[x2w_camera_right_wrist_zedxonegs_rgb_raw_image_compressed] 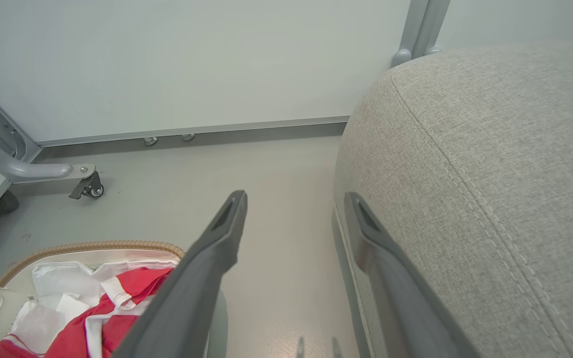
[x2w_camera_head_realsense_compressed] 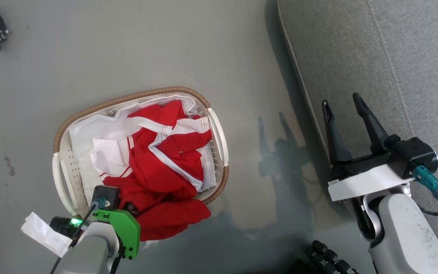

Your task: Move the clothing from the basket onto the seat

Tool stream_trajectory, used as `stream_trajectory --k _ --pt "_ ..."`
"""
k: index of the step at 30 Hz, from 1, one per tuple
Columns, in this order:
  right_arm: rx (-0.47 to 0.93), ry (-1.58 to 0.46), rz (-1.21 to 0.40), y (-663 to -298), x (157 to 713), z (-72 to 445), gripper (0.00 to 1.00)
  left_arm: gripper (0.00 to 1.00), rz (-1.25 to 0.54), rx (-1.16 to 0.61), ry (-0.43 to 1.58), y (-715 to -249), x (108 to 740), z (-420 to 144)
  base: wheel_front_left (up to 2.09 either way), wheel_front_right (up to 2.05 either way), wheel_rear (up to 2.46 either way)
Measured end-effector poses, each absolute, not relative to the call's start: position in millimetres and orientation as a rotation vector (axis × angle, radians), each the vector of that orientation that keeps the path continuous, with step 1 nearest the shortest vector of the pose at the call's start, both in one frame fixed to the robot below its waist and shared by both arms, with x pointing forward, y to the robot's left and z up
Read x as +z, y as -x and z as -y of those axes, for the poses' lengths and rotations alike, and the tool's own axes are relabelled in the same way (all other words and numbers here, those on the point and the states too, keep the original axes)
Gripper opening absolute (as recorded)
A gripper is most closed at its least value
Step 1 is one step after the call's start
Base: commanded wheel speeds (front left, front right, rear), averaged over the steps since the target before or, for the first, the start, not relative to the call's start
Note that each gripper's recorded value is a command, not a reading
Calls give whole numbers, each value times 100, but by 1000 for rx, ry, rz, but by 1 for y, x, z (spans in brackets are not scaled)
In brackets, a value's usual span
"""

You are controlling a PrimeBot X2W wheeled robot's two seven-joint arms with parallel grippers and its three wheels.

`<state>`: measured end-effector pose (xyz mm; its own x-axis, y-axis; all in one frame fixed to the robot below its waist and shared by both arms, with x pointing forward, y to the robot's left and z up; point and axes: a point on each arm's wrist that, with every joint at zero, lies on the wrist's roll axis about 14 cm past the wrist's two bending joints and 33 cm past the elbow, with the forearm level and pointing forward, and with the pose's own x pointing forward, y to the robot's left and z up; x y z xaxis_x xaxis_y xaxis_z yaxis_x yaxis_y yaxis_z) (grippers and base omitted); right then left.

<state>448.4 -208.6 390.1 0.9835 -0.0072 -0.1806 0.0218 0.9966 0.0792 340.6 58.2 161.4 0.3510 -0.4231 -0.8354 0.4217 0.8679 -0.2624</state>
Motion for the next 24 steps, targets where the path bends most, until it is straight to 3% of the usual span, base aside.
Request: stream_trajectory --k 9,24 --pt "-10 -73 -151 -445 405 207 100 0 -980 -541 9 -361 188 -55 0 0 0" --pt "16 -46 -66 -410 451 197 100 0 -531 -601 -16 -410 314 -43 0 0 0"
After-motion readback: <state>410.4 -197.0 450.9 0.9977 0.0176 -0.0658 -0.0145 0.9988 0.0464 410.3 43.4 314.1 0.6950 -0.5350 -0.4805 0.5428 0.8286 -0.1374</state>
